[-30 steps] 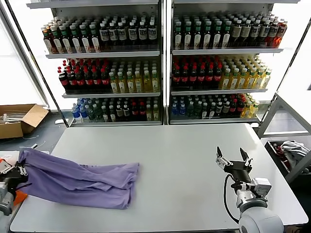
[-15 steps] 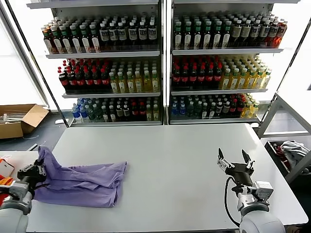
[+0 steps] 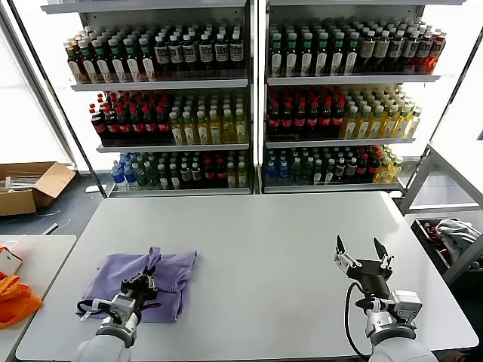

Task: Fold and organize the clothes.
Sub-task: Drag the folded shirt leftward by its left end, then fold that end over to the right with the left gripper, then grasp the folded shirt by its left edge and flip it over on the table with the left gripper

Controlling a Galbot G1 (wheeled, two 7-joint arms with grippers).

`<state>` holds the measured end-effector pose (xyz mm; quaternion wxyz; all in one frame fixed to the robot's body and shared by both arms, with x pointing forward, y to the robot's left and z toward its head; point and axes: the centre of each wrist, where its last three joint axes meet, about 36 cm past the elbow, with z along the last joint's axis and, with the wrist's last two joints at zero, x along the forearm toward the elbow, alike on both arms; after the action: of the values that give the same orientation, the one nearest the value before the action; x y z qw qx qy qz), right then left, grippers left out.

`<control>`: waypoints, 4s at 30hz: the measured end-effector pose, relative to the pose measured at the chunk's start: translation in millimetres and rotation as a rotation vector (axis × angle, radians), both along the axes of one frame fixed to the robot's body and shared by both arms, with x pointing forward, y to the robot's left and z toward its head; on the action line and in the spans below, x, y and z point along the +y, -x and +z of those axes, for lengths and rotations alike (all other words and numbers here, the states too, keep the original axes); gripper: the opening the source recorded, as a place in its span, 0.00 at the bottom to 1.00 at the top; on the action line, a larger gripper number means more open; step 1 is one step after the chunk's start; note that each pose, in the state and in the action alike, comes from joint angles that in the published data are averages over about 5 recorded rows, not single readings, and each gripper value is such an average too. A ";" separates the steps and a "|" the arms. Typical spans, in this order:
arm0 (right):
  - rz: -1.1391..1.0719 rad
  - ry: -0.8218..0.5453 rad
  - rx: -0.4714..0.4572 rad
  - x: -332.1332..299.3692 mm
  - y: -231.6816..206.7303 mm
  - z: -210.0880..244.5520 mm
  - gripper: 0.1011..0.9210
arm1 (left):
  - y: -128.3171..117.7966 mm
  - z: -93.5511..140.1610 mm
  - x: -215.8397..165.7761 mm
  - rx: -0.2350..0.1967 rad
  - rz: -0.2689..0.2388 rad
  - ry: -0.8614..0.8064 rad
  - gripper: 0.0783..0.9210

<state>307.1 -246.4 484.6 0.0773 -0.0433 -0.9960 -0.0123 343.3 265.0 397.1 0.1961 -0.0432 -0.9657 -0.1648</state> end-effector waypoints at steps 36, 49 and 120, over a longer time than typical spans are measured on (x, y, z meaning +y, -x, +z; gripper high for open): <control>0.019 0.006 0.019 11.1 3.4 -14.7 0.88 | 44.3 62.2 -61.0 -0.001 -0.135 0.375 0.84; 0.051 0.001 0.020 19.2 -7.3 -18.9 0.88 | 24.4 51.6 34.5 -0.083 0.075 0.145 0.88; 0.102 -0.016 0.013 33.8 -10.4 -19.1 0.88 | -6.2 7.8 162.8 0.070 0.304 0.156 0.03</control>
<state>317.5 -212.6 465.6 0.0847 0.0081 -0.9963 -0.0158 349.5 427.8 405.0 0.2485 0.0822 -0.9635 -0.0562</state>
